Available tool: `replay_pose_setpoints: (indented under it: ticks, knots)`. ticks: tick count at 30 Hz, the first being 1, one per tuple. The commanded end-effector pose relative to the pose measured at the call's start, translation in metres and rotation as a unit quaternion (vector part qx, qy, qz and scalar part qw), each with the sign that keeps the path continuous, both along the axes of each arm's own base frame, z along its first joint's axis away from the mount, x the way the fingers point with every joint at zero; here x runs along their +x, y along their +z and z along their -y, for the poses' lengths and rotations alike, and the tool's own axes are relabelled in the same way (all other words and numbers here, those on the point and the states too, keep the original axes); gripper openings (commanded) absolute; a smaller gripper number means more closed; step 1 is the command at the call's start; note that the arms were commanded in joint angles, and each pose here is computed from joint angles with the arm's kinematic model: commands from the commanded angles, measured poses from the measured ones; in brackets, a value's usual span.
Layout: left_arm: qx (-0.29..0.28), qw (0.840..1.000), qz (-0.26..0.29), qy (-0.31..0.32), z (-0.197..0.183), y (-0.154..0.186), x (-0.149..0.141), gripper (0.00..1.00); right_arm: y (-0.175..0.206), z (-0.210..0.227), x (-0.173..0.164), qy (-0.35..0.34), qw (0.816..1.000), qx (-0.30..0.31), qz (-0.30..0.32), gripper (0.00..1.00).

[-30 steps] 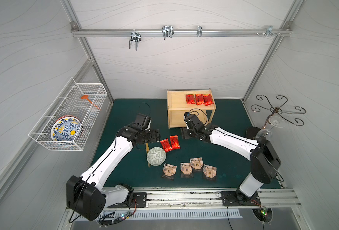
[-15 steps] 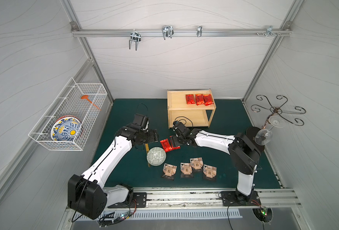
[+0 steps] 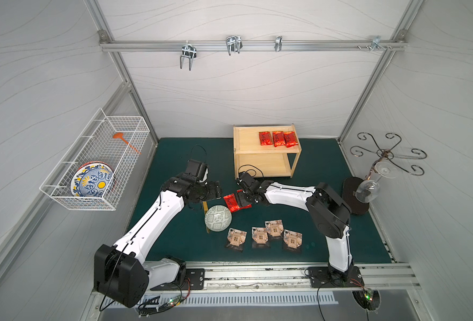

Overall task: Place the tea bags on the shelf by color
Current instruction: Pick up the tea bag from the center of the board.

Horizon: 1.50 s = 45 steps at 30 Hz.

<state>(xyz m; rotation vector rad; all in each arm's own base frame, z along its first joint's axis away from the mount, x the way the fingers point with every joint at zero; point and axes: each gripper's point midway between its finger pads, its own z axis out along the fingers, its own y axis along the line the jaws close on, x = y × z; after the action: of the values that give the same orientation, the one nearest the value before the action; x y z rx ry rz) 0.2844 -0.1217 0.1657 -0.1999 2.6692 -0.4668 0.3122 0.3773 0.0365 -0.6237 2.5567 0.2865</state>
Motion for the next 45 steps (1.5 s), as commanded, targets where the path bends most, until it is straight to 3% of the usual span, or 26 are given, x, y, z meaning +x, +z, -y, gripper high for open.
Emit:
replay_pose_setpoints:
  ticks: [1,13,29,38,45]
  knots:
    - [-0.010,1.000,0.024,0.002,0.000,0.010,0.005,0.82,-0.006,-0.003,0.000,-0.006,1.000,-0.010,-0.006,0.72]
    - [-0.010,1.000,0.025,0.004,-0.001,0.010,0.004,0.82,-0.016,0.001,0.001,-0.015,1.000,-0.019,-0.008,0.66]
    - [0.001,0.999,0.035,0.006,-0.005,0.014,0.004,0.82,0.014,0.030,-0.001,-0.046,0.998,-0.028,0.031,0.57]
    - [-0.005,0.999,0.033,0.003,-0.002,0.018,0.005,0.82,0.061,0.061,-0.016,-0.067,0.996,-0.008,0.058,0.57]
    - [-0.020,0.998,0.051,0.003,0.002,0.038,0.010,0.82,0.136,0.078,-0.021,-0.074,0.991,0.035,0.105,0.57]
